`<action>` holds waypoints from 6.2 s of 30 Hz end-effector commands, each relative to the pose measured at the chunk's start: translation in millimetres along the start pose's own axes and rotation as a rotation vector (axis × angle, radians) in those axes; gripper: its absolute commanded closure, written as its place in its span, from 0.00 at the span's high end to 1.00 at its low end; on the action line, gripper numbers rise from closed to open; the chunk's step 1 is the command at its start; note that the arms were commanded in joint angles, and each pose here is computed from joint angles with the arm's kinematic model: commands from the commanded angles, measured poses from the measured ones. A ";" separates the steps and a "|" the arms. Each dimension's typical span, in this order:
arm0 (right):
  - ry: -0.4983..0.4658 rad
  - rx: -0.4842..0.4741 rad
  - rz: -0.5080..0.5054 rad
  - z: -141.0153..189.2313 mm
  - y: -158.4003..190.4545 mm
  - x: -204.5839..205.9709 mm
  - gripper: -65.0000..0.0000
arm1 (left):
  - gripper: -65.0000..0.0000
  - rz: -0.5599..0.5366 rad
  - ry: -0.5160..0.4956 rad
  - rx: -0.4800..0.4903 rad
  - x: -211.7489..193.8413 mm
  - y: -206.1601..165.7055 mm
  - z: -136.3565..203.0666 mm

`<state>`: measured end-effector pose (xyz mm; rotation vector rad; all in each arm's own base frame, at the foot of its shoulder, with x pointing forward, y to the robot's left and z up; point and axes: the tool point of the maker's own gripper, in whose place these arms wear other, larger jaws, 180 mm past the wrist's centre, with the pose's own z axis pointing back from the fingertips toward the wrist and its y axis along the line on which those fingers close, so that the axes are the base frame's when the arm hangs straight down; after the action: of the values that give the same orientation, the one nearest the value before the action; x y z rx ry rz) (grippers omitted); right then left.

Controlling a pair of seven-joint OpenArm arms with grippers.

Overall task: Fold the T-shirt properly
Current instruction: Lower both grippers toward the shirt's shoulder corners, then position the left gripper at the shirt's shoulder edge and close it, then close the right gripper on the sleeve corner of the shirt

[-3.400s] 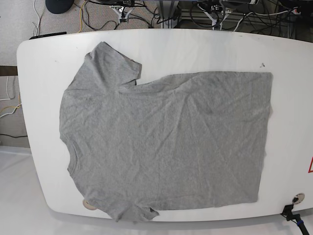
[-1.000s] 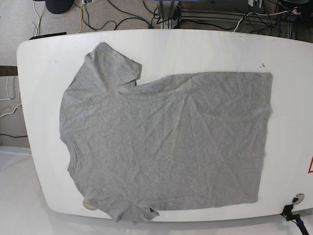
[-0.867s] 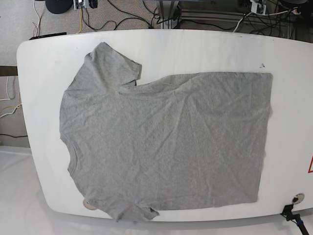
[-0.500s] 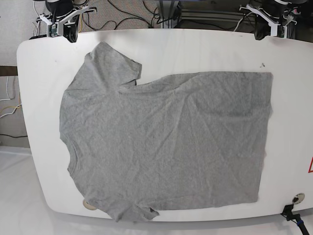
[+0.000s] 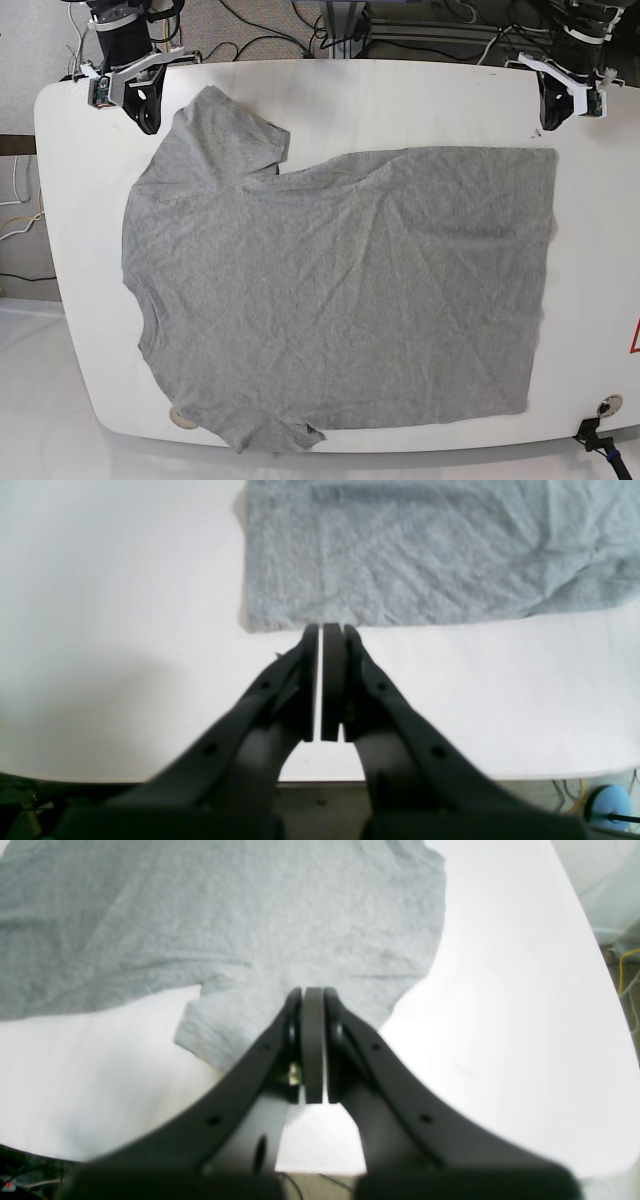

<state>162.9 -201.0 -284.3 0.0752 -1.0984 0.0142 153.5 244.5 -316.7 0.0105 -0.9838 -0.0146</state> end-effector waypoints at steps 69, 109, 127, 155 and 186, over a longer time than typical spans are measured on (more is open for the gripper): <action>0.163 0.066 -0.520 -23.9 -69.5 -60.4 0.29 | 0.29 0.508 0.180 -0.048 -38.7 64.0 -58.7; 0.159 0.077 -0.546 -27.6 -56.2 -66.4 0.04 | 0.29 0.576 0.097 -0.066 -21.2 51.4 -93.4; 0.165 0.078 -0.557 -27.1 -54.6 -69.8 0.04 | 0.30 0.564 0.093 -0.154 -29.7 38.1 -101.0; 0.231 0.078 -0.552 -26.1 -50.6 -83.6 0.00 | 0.26 0.578 0.137 -0.157 -41.7 20.7 -128.4; 0.231 0.054 -0.566 -38.3 -61.7 -87.2 0.06 | 0.00 0.560 0.108 -0.113 -34.1 30.0 -129.7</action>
<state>155.9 -253.8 -386.9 0.4164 -0.7879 -0.4424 241.2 269.1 -423.5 -0.3831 -0.8357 0.4581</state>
